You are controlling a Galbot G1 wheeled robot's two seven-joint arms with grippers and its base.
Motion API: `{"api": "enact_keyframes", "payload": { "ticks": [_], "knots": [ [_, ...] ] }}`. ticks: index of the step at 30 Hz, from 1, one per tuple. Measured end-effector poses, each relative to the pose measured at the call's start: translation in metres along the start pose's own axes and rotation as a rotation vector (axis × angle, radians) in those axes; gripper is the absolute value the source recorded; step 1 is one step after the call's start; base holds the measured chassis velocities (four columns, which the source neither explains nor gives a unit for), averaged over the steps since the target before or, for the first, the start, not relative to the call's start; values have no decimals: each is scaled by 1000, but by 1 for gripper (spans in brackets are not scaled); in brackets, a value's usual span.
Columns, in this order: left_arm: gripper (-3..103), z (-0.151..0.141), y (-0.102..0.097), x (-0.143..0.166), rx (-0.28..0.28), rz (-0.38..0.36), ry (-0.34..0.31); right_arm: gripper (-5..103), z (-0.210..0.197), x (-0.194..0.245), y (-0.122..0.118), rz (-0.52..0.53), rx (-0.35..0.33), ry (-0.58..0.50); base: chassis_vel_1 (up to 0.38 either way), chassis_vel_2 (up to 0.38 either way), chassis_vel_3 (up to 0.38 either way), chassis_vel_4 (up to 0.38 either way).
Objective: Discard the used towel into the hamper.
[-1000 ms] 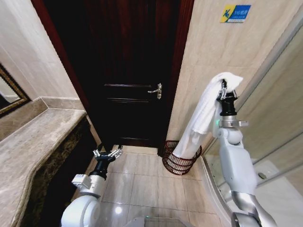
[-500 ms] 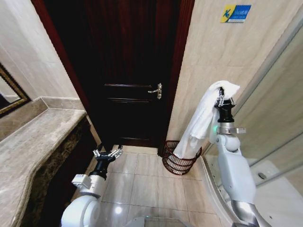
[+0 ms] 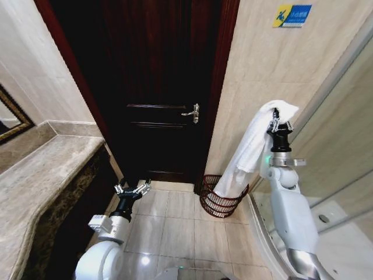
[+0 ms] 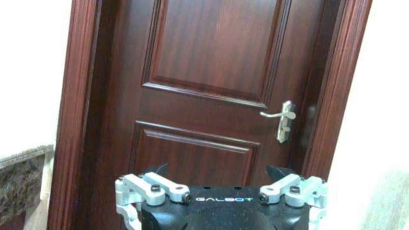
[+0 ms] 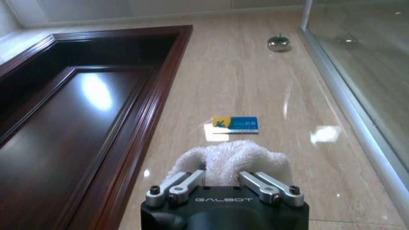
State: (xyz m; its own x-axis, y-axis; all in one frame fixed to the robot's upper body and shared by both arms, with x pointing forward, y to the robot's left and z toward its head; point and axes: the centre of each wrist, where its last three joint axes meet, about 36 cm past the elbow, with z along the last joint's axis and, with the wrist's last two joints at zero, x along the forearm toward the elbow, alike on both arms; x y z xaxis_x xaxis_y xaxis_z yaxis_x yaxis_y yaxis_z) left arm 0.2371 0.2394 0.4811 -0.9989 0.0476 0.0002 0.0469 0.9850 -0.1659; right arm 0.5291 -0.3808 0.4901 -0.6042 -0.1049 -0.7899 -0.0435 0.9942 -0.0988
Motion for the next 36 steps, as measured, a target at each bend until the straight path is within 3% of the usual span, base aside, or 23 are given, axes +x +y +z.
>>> {"api": "enact_keyframes", "payload": {
  "ticks": [21,36],
  "knots": [
    [100,0,0,0,0,0,0,7,6,3,-4,1,8,11,-41,39,41,-35],
    [100,0,0,0,0,0,0,7,24,96,-6,21,-3,150,-15,21,20,-24]
  ]
}}
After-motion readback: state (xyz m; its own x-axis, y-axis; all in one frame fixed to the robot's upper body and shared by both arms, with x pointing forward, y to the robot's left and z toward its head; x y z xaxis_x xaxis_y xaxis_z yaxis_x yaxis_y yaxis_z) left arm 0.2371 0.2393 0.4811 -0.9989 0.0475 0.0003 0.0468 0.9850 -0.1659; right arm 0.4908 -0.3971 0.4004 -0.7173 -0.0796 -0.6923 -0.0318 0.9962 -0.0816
